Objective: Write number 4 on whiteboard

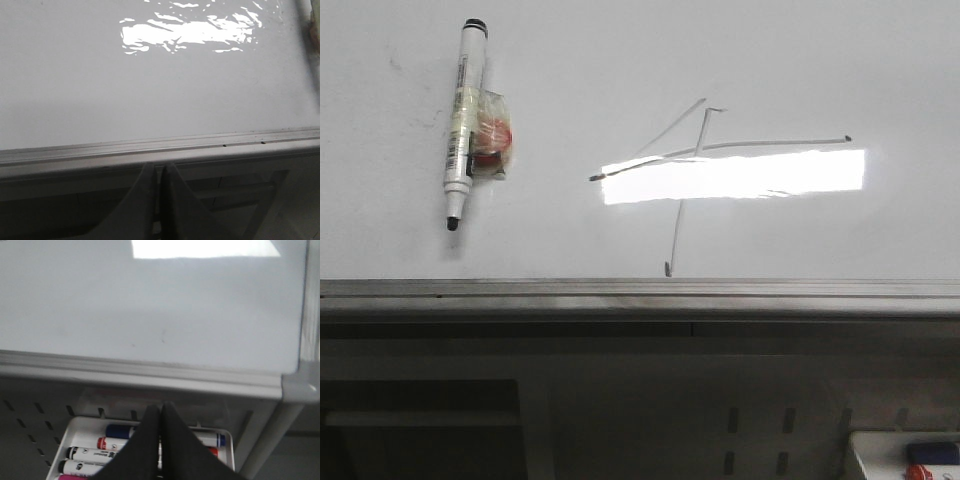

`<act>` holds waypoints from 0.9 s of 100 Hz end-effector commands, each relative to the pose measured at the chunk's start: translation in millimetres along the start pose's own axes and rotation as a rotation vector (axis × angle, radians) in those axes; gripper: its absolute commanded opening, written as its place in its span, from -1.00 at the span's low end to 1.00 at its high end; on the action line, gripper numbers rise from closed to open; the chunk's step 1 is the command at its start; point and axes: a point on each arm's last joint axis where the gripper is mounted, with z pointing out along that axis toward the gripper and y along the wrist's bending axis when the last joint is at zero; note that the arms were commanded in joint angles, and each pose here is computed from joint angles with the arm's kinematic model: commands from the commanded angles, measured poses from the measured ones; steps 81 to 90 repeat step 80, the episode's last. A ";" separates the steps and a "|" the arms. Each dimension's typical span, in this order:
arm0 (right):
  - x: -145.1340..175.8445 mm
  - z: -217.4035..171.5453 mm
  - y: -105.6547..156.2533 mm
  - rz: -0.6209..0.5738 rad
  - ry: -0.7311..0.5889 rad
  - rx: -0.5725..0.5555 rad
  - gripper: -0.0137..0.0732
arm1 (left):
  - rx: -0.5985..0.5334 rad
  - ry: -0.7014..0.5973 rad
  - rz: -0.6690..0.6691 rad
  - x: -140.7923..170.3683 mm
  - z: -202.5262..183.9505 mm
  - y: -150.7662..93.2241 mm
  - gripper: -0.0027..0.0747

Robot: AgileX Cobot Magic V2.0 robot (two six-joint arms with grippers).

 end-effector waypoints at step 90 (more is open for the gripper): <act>5.2 -1.3 -1.5 0.033 -0.100 0.035 -0.79 | -0.004 -0.022 -0.015 6.5 2.6 1.0 -0.98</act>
